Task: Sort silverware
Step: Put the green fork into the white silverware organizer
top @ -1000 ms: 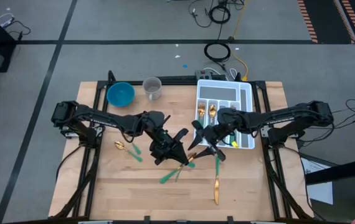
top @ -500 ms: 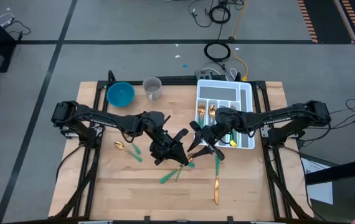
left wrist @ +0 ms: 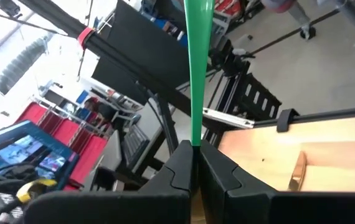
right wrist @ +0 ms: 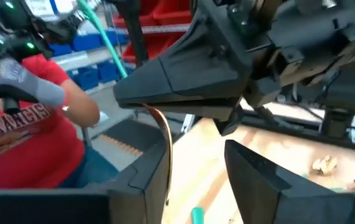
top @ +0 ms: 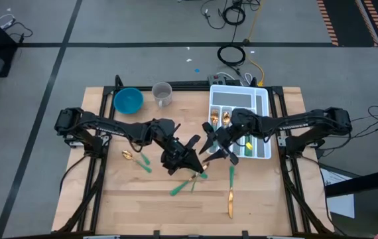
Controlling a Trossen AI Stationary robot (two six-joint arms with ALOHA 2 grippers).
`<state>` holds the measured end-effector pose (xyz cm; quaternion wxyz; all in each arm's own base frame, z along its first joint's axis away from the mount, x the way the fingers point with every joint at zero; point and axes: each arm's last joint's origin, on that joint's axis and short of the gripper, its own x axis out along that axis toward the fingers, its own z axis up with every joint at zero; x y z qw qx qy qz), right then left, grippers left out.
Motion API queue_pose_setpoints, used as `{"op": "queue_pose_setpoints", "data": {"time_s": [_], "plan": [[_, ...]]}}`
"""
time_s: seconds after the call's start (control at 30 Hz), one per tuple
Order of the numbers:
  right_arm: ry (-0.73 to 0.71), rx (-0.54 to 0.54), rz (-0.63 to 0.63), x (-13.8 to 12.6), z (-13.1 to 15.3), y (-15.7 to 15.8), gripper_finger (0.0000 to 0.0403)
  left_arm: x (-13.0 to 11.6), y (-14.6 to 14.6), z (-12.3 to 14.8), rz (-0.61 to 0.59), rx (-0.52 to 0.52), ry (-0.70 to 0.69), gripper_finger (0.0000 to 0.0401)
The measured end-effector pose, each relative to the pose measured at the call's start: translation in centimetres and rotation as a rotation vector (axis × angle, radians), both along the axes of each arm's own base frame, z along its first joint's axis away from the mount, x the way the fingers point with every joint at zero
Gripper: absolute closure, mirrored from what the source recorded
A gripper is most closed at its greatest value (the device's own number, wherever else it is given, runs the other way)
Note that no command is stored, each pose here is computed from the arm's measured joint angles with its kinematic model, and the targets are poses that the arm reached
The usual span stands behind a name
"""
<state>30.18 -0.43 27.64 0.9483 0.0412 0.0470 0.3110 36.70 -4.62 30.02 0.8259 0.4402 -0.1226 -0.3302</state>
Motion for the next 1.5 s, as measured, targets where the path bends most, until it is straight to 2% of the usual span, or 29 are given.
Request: {"op": "queue_pose_setpoints", "data": {"time_s": [0.13,0.27,0.37,0.47,0.7,0.87,1.0,1.17,1.33,1.5], "plan": [[-0.083,0.098,0.021,-1.4,-1.5,-1.5,0.0241,0.0,0.0,0.0,0.020,0.017,-0.010,0.0389],[-0.273,0.201,-0.004,-4.5,-3.0,-2.0,0.0239,0.1,0.1,-0.1,0.050,0.049,-0.032,0.0389],[-0.410,0.280,-0.094,-7.2,-4.3,-1.7,0.0239,0.1,0.2,-0.1,0.067,0.068,-0.045,0.0389],[-0.374,0.346,-0.232,-8.1,-5.8,-1.2,0.0238,0.2,0.2,0.0,0.088,0.087,-0.061,0.0389],[-0.360,0.381,-0.206,-6.5,-5.4,-0.2,0.0238,0.2,0.3,0.1,0.105,0.112,-0.094,0.0389],[-0.263,0.391,-0.195,-5.0,-7.0,-0.2,0.0238,0.2,0.3,0.2,0.118,0.115,-0.107,0.0389],[-0.245,0.402,-0.188,-3.8,-7.6,-0.3,0.0238,0.2,0.3,0.1,0.118,0.114,-0.101,0.0389],[-0.240,0.407,-0.112,-2.4,-7.1,-0.3,0.0238,0.1,0.1,0.1,0.103,0.109,-0.088,0.0389],[-0.244,0.396,-0.084,-2.3,-6.9,-0.2,0.0238,0.1,0.1,0.2,0.100,0.108,-0.087,0.0389],[-0.197,0.408,0.008,-2.4,-7.0,0.2,0.0238,0.1,0.1,0.1,0.103,0.109,-0.083,0.0389]]}}
